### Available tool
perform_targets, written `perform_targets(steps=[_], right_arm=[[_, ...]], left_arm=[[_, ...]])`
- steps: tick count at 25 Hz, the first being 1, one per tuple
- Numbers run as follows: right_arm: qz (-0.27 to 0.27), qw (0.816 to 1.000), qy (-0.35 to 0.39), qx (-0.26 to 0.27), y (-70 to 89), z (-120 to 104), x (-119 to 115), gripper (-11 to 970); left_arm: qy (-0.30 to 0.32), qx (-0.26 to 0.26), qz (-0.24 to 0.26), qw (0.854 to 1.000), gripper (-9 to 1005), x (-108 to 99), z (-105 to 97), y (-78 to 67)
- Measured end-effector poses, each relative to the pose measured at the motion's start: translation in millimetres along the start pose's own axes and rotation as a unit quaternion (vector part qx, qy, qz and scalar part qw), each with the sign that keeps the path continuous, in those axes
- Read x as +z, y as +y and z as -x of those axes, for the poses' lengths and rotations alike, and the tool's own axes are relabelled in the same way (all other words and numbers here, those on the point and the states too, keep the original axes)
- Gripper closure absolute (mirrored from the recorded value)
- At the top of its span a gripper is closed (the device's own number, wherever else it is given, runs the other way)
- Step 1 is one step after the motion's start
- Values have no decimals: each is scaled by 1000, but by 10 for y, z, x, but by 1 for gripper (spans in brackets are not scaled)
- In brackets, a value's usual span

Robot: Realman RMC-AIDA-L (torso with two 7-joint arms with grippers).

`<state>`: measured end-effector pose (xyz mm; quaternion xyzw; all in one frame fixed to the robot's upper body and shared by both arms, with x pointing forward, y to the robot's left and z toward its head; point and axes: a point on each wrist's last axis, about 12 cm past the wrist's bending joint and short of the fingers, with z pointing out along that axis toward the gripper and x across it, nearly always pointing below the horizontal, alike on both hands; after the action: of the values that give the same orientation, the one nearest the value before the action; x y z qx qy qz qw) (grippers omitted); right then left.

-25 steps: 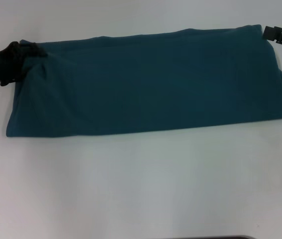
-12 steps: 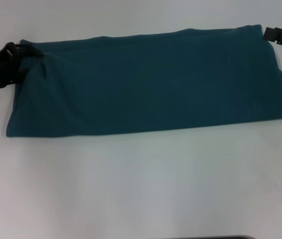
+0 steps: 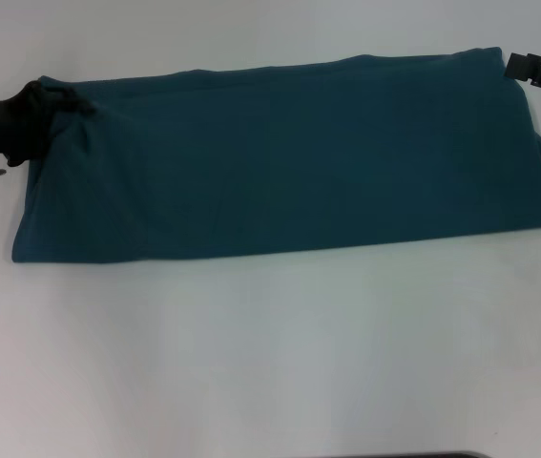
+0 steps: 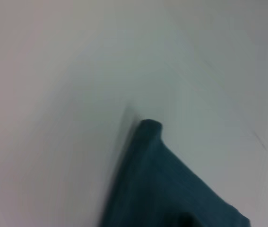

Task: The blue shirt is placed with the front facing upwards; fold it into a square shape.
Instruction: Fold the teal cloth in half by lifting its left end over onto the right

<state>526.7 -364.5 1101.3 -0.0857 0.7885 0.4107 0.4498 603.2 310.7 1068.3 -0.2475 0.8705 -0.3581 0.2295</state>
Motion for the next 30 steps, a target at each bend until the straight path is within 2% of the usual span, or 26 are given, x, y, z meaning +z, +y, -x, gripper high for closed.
perform_targets(steps=[4,18,23,30], right_arm=[[0,1000,0,0,1,3,3,342],[-1,1000,-5,1,-5,8,-14,342],[-2,1000,-5,3,-6,3,-17,342],[-3,1000,-5,4,-9,-8,-25,342]], left_arm=[[3,21,-10,1000,435,14,10,-76],[1,28,-13,1000,846,27,17,-110],[-18,41,-20,999,969,-3,76,-180],[-17,44,-11,999,923,31,69,-171]])
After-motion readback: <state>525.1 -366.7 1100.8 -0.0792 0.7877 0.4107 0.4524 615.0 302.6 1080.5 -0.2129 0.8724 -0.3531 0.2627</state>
